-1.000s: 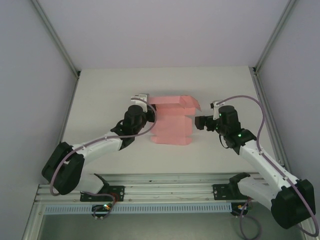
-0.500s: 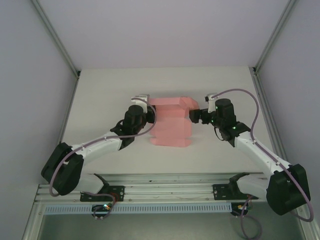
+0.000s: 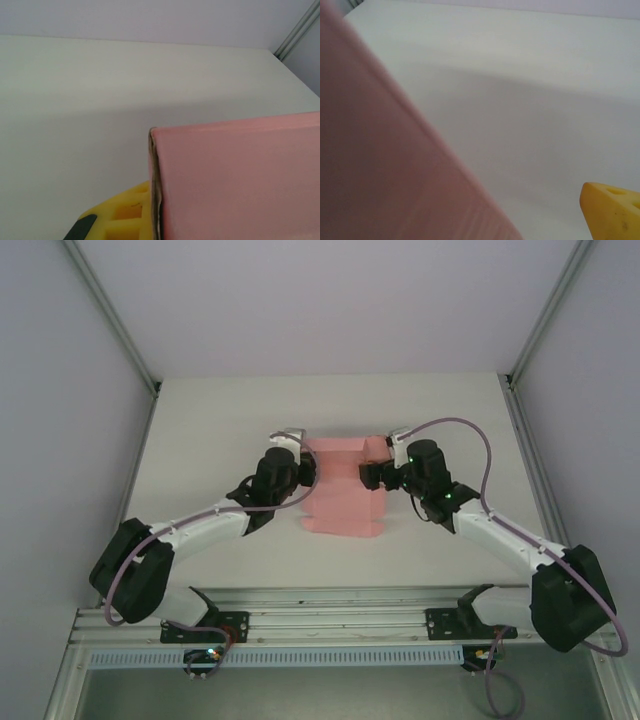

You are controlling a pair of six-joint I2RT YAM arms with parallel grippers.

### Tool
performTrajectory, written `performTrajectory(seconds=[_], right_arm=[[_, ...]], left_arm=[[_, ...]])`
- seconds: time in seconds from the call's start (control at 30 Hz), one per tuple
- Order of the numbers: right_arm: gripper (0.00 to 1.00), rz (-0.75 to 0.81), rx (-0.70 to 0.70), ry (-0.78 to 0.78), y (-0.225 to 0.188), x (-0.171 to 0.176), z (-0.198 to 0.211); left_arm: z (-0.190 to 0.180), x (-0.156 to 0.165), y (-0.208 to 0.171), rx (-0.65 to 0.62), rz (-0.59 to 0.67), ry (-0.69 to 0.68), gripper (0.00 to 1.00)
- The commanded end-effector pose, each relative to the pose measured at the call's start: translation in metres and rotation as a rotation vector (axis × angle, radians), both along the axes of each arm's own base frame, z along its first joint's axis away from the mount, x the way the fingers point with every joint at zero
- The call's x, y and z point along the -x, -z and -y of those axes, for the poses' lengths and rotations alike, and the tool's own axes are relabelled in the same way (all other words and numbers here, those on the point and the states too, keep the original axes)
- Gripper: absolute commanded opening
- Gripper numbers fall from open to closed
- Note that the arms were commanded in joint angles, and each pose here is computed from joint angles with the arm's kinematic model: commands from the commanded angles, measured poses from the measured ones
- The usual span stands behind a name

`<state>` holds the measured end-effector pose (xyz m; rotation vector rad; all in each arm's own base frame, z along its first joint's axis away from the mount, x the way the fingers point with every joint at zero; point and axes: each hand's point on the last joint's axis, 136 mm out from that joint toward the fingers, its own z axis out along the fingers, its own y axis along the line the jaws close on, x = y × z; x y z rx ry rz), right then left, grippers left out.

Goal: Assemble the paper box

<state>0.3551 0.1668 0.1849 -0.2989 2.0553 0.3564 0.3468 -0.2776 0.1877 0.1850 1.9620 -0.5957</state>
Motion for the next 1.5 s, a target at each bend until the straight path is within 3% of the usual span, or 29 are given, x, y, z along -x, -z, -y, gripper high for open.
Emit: performTrajectory(seconds=[0.0,0.2,0.4,0.67,0.9,1.23,1.47], right_arm=[[1.0,0.054,-0.002,0.019,-0.019,0.016,0.01],[1.0,-0.014,-0.035,0.094,-0.026,0.055,0.053],[1.0,-0.055,-0.163,0.226,-0.042,0.041,0.099],[0.77,-0.212,-0.344,-0.106,-0.043,0.007,0.04],[0.7,-0.231,-0.299,-0.381,-0.041,0.035,-0.023],[0.62,-0.254,-0.264,-0.448,-0.024,0.043,-0.054],[0.57,-0.175,-0.123,-0.339,-0.02,0.027,-0.054]], left_arm=[[-0.012,-0.005,-0.005,0.053,-0.034,-0.04,0.0],[-0.041,-0.01,0.012,-0.001,-0.076,-0.082,0.0],[-0.04,-0.001,0.01,-0.033,-0.076,-0.012,0.0],[-0.02,0.006,0.011,0.004,-0.097,0.09,0.0],[-0.012,0.001,0.011,0.004,-0.113,0.103,0.0],[0.002,0.004,0.002,0.027,-0.096,0.162,0.0],[0.006,0.003,0.002,0.028,-0.113,0.146,0.0]])
